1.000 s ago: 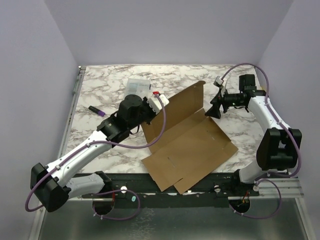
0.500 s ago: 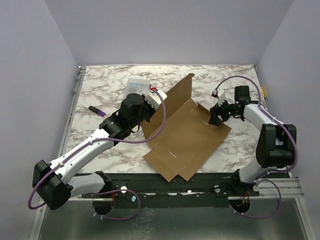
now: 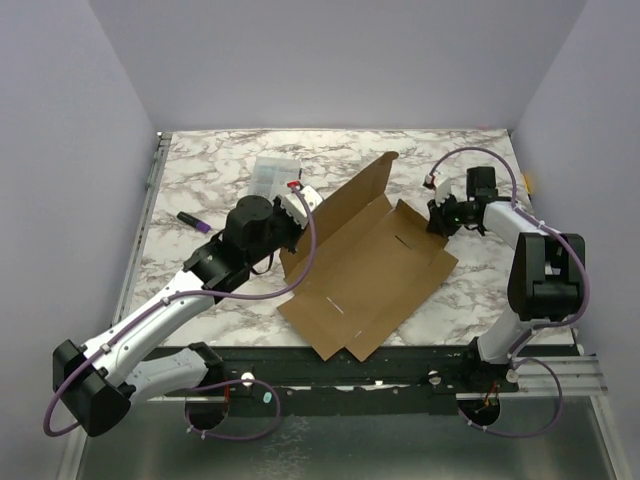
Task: Fold the paper box
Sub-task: Fold the paper box at the center of the board.
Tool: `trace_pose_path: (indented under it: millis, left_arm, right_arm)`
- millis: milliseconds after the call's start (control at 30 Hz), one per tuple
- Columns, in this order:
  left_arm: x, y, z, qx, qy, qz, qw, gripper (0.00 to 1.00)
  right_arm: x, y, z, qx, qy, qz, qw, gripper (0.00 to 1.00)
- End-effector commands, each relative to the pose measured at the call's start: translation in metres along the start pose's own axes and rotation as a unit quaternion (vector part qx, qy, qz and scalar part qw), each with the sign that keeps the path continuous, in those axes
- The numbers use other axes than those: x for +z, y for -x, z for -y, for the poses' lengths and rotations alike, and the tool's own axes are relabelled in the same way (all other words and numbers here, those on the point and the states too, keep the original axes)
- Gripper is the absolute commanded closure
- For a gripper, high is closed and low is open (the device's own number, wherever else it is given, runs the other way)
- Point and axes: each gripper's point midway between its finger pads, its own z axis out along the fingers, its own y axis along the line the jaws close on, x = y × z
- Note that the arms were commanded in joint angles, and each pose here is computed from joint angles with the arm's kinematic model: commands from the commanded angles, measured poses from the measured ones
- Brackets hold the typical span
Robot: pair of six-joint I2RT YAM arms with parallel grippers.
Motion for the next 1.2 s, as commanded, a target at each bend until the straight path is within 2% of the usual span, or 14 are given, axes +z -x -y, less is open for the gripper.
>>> trace_pose_path:
  millis: [0,267,467,733,1167]
  left_arm:
    - [-0.007,0.013,0.014,-0.026,-0.039,0.038,0.998,1.0]
    - [-0.018,0.02,0.021,-0.054,-0.071,0.06,0.994,1.0]
    - [-0.014,0.006,0.015,-0.064,-0.059,0.04,0.995,0.99]
    - [0.005,-0.01,0.011,-0.065,-0.066,-0.002,0.996,0.81]
    - [0.045,-0.008,-0.002,-0.066,-0.085,-0.081,0.991,0.61]
  right_arm:
    - [-0.013,0.024,0.009,-0.01,-0.034,0.037,0.999,0.94]
    - [-0.028,0.048,0.001,-0.012,-0.033,0.085,0.996,0.98]
    - [-0.036,0.054,-0.009,-0.034,-0.023,0.104,0.994,0.99]
    - [-0.043,0.055,-0.017,-0.075,-0.024,0.122,0.989,0.99]
    - [-0.047,0.055,-0.022,-0.106,-0.026,0.131,0.985,0.99]
